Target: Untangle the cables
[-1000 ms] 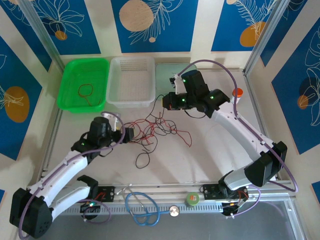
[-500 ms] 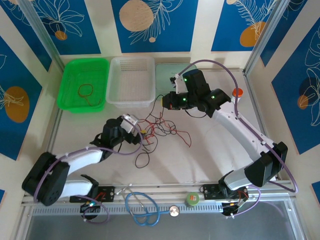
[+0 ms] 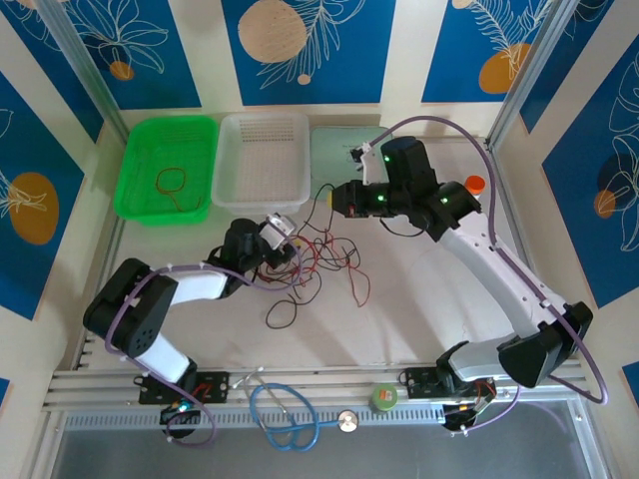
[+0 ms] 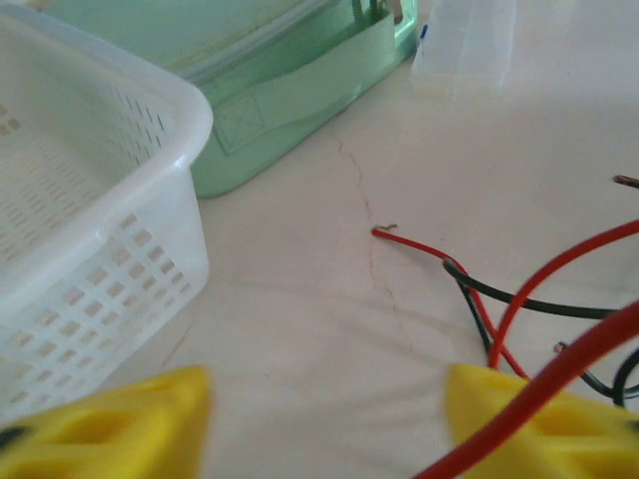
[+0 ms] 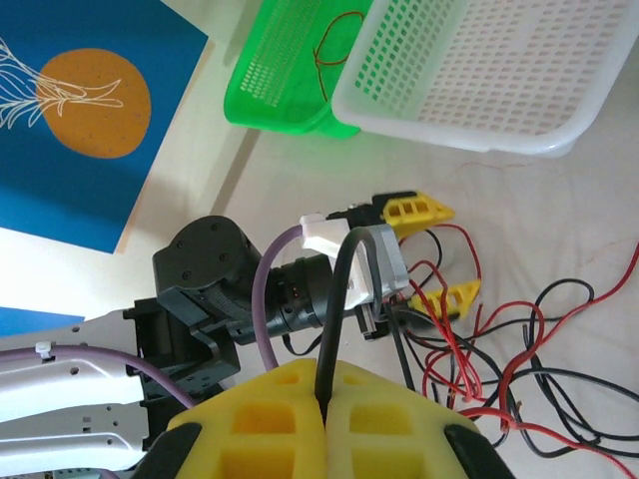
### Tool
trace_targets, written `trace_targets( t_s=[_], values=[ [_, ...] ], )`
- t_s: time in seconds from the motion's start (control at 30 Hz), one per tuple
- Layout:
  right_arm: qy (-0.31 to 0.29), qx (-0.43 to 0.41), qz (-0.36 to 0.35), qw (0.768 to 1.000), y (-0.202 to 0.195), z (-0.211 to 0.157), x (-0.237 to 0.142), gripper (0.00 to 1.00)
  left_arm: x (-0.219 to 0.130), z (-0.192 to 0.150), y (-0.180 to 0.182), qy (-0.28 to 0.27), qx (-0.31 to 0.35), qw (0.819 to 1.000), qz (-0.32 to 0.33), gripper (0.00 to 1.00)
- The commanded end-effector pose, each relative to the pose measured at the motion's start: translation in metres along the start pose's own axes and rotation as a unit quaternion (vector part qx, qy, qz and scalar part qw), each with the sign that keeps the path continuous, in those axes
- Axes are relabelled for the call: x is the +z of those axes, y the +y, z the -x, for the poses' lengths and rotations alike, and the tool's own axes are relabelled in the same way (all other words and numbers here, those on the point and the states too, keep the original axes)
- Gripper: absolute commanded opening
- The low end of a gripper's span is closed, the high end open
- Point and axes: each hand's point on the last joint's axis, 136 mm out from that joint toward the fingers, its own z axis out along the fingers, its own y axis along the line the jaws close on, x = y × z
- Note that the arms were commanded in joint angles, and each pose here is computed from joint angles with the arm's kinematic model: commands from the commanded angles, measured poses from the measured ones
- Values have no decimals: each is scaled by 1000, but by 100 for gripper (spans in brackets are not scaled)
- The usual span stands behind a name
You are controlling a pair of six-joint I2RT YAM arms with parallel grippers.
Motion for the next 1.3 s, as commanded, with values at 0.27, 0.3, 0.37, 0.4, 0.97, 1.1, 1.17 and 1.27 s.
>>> trace_targets(
  t_s=[0.27,0.3,0.37,0.4,0.97,1.1,1.17,1.27],
  values=[
    [-59,18,-14,998,-11,18,-42,0,-30,3,-6,17,-60,998,-1,0],
    [-68,21,-19,997,-14,21,-48,0,-33,-2,-6,29,-71,997,3,0],
    [-85,28,-32,995,-22,27,-58,0,-40,-10,-5,57,-88,994,12,0],
    [-93,32,-39,994,-26,29,-63,0,-43,-16,-2,75,-97,992,21,0],
    [-156,121,-134,971,-96,20,-116,0,-80,-55,35,216,-168,948,163,0],
    [-148,131,-139,970,-103,12,-113,0,-84,-59,39,230,-171,941,179,0],
    [-146,135,-139,970,-105,10,-112,0,-80,-51,31,218,-168,950,148,0],
    [-142,142,-130,971,-105,6,-108,0,-75,-33,14,190,-172,963,89,21]
  ],
)
